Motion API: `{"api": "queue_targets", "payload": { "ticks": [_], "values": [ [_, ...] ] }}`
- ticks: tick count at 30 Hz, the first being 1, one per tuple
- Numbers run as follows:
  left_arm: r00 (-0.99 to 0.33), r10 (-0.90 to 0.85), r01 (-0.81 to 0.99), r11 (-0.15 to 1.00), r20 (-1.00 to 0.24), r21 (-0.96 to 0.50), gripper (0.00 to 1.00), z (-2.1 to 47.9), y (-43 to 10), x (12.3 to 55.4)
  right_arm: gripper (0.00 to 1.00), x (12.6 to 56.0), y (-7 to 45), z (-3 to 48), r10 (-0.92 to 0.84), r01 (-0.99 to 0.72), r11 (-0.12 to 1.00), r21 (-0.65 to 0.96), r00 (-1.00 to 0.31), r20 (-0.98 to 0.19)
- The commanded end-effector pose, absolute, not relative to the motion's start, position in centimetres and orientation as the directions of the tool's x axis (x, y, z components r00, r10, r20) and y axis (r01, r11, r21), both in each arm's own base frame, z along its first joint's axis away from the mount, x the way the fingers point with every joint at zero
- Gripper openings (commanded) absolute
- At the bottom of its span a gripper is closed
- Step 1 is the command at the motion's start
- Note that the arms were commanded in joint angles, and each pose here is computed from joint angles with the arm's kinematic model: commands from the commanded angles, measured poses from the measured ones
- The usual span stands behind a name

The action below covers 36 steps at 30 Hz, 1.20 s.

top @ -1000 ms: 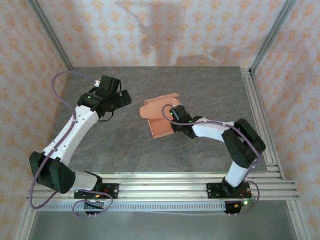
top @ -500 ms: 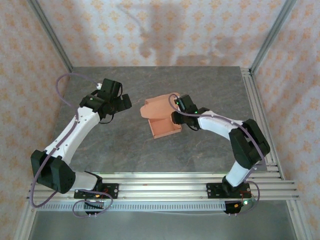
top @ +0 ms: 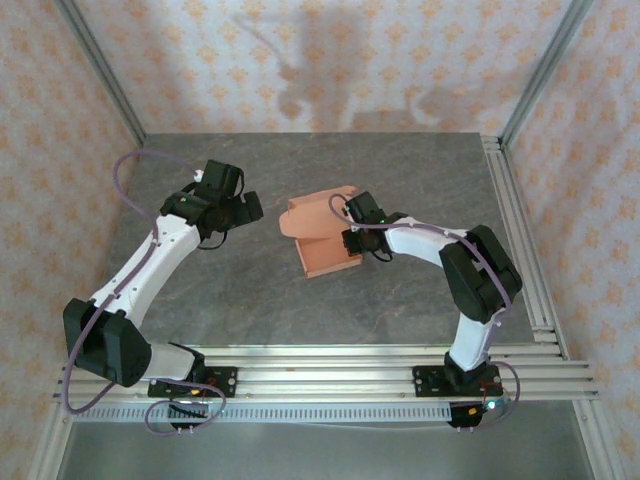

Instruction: Fold the paper box

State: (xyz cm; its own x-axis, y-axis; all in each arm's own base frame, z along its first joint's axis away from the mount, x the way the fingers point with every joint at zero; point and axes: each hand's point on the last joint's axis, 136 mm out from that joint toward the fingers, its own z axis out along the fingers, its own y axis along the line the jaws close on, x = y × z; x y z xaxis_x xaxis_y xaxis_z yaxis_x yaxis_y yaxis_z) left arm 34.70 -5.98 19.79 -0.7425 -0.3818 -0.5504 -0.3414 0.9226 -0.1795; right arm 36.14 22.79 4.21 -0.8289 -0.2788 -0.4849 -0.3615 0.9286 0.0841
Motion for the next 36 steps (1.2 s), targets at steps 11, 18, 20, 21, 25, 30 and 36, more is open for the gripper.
{"api": "queue_targets", "payload": {
  "ticks": [11,18,20,21,25,30,36],
  "values": [
    [-0.615,-0.660,-0.532,0.751,-0.432,-0.391,1.00,15.1,-1.7,34.3,0.00,37.1,23.1,9.6,-0.192,-0.341,0.930,0.135,-0.766,-0.614],
    [-0.722,-0.626,-0.296,0.665,-0.295,-0.686,0.95,13.7,-8.5,37.7,0.00,37.4,24.7,17.5,0.009,-0.392,0.865,0.313,-0.611,-0.791],
    [-0.759,-0.568,-0.212,0.676,-0.317,-0.706,0.93,14.3,-10.6,38.2,0.00,37.4,24.9,19.6,0.064,-0.411,0.840,0.354,-0.573,-0.817],
    [-0.778,-0.536,-0.171,0.683,-0.328,-0.710,0.92,14.7,-11.7,38.3,0.00,37.3,25.0,20.3,0.087,-0.416,0.830,0.371,-0.560,-0.824],
    [-0.843,-0.357,0.022,0.725,-0.402,-0.689,0.89,15.9,-16.6,37.9,0.00,37.1,25.6,23.0,0.173,-0.452,0.777,0.439,-0.517,-0.838],
    [-0.868,-0.255,0.162,0.666,-0.426,-0.728,0.84,17.4,-20.6,37.5,0.00,36.7,26.5,24.5,0.204,-0.503,0.722,0.475,-0.501,-0.841],
    [-0.871,-0.192,0.258,0.605,-0.453,-0.754,0.82,19.5,-24.1,36.9,0.00,36.4,27.0,24.6,0.194,-0.532,0.700,0.476,-0.501,-0.844]
  ]
}}
